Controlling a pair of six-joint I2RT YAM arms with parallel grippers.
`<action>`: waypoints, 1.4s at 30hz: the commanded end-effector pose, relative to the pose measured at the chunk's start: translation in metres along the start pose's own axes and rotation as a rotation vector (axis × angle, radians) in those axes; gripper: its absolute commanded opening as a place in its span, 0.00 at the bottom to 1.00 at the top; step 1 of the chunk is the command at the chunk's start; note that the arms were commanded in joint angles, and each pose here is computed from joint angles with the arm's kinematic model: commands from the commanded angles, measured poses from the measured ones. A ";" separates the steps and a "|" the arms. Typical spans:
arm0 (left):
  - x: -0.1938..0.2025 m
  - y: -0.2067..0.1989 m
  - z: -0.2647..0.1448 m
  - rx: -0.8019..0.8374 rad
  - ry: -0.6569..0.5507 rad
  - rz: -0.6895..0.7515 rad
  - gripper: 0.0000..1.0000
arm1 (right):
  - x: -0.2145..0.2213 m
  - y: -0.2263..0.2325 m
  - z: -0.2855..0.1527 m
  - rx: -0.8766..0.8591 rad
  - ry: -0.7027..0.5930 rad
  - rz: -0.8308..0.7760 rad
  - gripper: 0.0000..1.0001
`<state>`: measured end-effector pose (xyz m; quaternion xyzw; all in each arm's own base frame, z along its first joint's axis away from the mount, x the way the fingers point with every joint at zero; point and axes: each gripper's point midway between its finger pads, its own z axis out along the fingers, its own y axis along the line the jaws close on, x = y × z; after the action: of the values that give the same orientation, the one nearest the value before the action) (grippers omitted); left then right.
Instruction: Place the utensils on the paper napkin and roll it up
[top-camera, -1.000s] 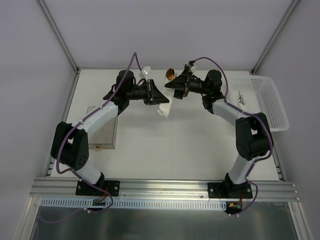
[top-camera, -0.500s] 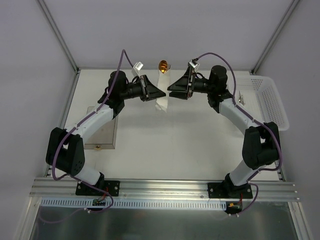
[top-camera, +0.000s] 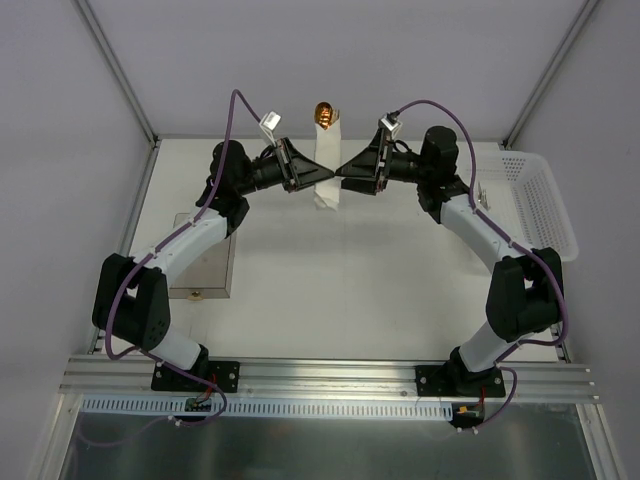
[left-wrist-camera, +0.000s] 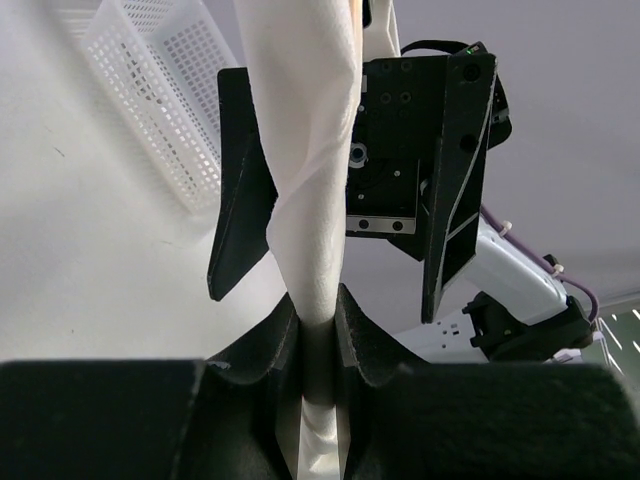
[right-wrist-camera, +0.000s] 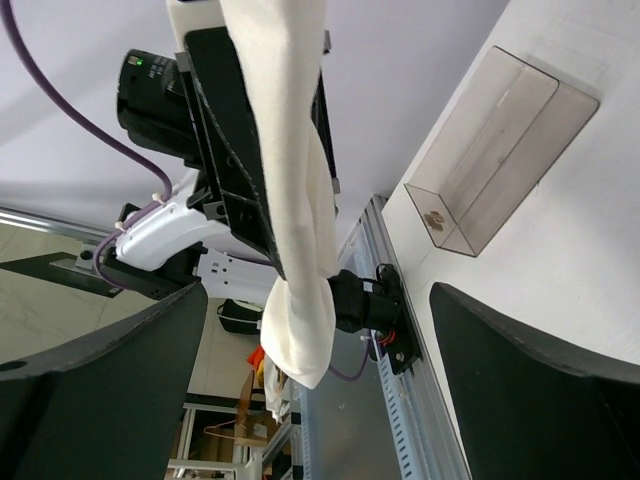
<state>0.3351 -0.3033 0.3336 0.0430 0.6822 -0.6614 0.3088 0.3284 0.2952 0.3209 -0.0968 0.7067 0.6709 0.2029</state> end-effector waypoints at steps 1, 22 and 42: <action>-0.007 -0.021 -0.002 0.083 -0.017 0.061 0.00 | -0.021 0.037 -0.003 -0.072 -0.053 -0.090 0.98; -0.007 -0.025 -0.002 0.105 -0.026 0.052 0.00 | -0.018 0.033 0.015 -0.081 -0.024 -0.053 0.80; -0.002 -0.025 -0.004 0.107 -0.024 0.059 0.00 | -0.019 0.024 0.017 -0.065 -0.037 0.006 0.18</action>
<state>0.3337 -0.3040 0.3341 0.0355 0.6685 -0.6784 0.3029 0.3378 0.3111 0.3335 -0.0753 0.6946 0.6900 0.1889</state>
